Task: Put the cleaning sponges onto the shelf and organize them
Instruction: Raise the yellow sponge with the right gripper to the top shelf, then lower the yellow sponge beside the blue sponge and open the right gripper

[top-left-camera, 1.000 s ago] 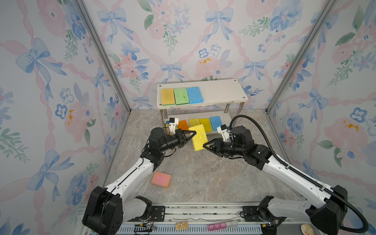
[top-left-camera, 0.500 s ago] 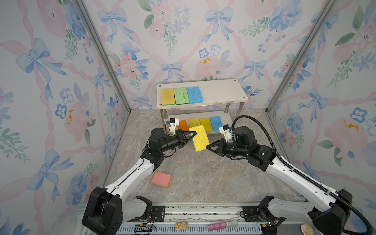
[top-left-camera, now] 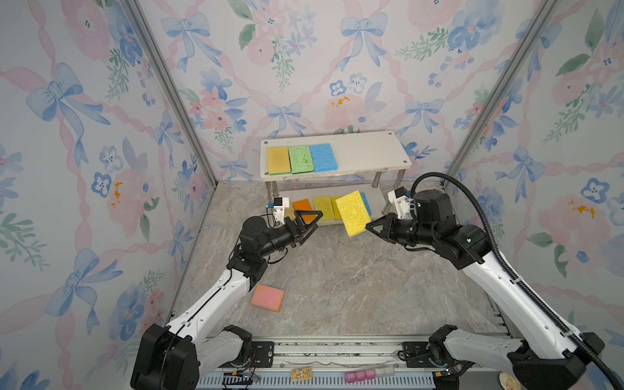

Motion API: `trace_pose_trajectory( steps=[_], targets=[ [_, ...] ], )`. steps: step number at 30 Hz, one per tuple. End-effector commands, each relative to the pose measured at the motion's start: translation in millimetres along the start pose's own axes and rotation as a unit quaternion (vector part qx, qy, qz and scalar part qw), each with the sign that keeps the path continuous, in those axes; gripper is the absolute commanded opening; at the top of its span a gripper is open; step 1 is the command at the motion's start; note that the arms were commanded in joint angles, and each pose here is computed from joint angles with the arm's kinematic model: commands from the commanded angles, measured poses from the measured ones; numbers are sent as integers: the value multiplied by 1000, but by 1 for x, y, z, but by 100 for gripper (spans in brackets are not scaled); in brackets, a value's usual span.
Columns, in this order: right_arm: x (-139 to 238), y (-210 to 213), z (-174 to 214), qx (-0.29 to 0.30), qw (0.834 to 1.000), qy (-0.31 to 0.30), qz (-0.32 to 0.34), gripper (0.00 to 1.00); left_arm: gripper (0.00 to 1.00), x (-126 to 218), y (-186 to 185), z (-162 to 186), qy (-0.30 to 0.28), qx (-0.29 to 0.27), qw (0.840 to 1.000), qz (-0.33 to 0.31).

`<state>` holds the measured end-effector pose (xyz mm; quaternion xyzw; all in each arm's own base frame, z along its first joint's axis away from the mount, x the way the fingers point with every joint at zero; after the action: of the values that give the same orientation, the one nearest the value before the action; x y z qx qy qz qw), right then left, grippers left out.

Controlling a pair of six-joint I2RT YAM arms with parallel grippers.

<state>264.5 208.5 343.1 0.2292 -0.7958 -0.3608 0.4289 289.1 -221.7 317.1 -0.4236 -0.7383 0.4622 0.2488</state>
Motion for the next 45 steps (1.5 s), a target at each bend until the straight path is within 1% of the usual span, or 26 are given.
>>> trace_pose_trajectory(
  steps=[1, 5, 7, 9, 12, 14, 20, 27, 31, 35, 45],
  targets=[
    [36, 11, -15, 21, 1000, -16, -9, 9, 98, 8, 5, 1, -7, -17, 1000, -18],
    [64, 28, -47, 12, 998, -52, -36, 9, 98, 13, 10, 5, -4, -26, 999, -37],
    [68, 33, -60, 7, 997, -59, -44, 9, 98, 16, 19, 7, 0, -35, 997, -65],
    [66, 39, -75, 6, 997, -66, -47, 9, 98, 22, 31, 7, 5, -59, 992, -114],
    [56, 46, -97, 0, 996, -70, -50, 10, 98, 34, 51, 10, 15, -83, 978, -190],
    [46, 53, -110, -1, 996, -68, -59, 10, 98, 40, 58, 14, 19, -86, 974, -207],
    [14, 65, -145, 10, 996, -58, -68, 10, 98, 48, 66, 23, 18, -82, 973, -215],
    [-28, 66, -170, 4, 997, -28, -78, 10, 98, 57, 76, 20, 11, -84, 967, -239],
    [-46, 67, -177, -6, 996, -12, -85, 10, 98, 62, 80, 18, 13, -91, 962, -256],
    [-60, 64, -176, -21, 996, 6, -85, 10, 98, 70, 84, 12, 0, -89, 959, -267],
    [-76, 54, -174, -39, 996, 27, -80, 9, 98, 78, 96, 9, -5, -72, 959, -275]
  ],
)
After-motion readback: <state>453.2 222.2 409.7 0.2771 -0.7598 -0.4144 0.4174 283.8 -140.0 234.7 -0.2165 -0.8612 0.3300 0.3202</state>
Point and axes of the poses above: each gripper's point midway between its finger pads, its own x axis back along the fingers, its own y axis along the line the jaws close on, z = x × y, the point moved 1 cm from there along x, back along the fingers, and after that the axes turned 9 degrees about -x, right-handed, at the moved point
